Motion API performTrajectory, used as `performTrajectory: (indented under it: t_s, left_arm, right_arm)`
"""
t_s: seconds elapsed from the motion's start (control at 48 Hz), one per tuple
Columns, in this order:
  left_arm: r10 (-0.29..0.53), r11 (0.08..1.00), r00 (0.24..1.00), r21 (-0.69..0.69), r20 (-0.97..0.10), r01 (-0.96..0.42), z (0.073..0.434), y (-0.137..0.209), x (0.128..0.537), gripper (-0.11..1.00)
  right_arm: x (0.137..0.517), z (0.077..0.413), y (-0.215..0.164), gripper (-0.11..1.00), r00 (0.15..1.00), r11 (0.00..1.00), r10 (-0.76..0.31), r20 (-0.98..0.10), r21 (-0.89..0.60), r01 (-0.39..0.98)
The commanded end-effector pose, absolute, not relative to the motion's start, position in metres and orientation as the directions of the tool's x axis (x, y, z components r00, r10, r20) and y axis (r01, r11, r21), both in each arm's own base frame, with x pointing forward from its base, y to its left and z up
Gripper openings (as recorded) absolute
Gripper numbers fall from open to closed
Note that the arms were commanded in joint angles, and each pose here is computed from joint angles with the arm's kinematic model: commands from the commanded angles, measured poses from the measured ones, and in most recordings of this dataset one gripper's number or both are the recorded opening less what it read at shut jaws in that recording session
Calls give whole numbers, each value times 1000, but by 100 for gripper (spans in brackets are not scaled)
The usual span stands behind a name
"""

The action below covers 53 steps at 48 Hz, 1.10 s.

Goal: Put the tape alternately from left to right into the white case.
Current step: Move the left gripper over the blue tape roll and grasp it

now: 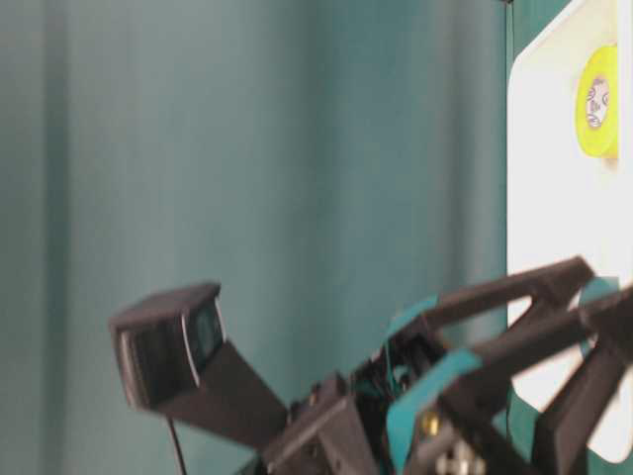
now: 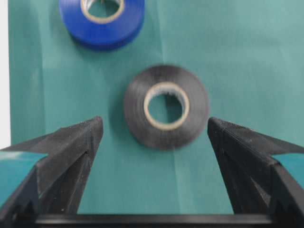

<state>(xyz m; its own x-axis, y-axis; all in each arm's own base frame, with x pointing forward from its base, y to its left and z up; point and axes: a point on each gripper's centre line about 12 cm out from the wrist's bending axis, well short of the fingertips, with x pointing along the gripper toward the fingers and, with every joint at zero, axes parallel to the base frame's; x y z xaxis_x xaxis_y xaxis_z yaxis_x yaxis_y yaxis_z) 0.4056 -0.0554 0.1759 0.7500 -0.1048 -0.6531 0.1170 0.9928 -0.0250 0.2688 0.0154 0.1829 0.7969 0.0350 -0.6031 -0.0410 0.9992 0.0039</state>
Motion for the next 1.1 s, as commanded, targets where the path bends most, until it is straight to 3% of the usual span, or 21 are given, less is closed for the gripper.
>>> performTrajectory:
  t_s: [0.0,0.354,0.708,0.896,1.083]
  left_arm:
    - [-111,992,776,-27,-621,120,189,-59,420,60]
    - [-112,994,772,-65,-626,91,185,-66,468,60]
    - [-95,963,750,-251,-654,-97,186,-58,490,60]
    - [-63,841,729,-429,-682,-328,177,-39,497,59]
    - [-34,726,690,-492,-723,-480,158,-20,503,59]
  right_arm:
    - [271,189,17,80,813,999,42,-581,6,-47]
    - [271,189,17,80,813,999,42,-581,6,-47]
    - [271,189,17,80,813,999,42,-581,6,-47]
    - [271,189,17,80,813,999,42,-581,6,-47]
    - [270,189,17,80,813,999,43,-580,5,-50]
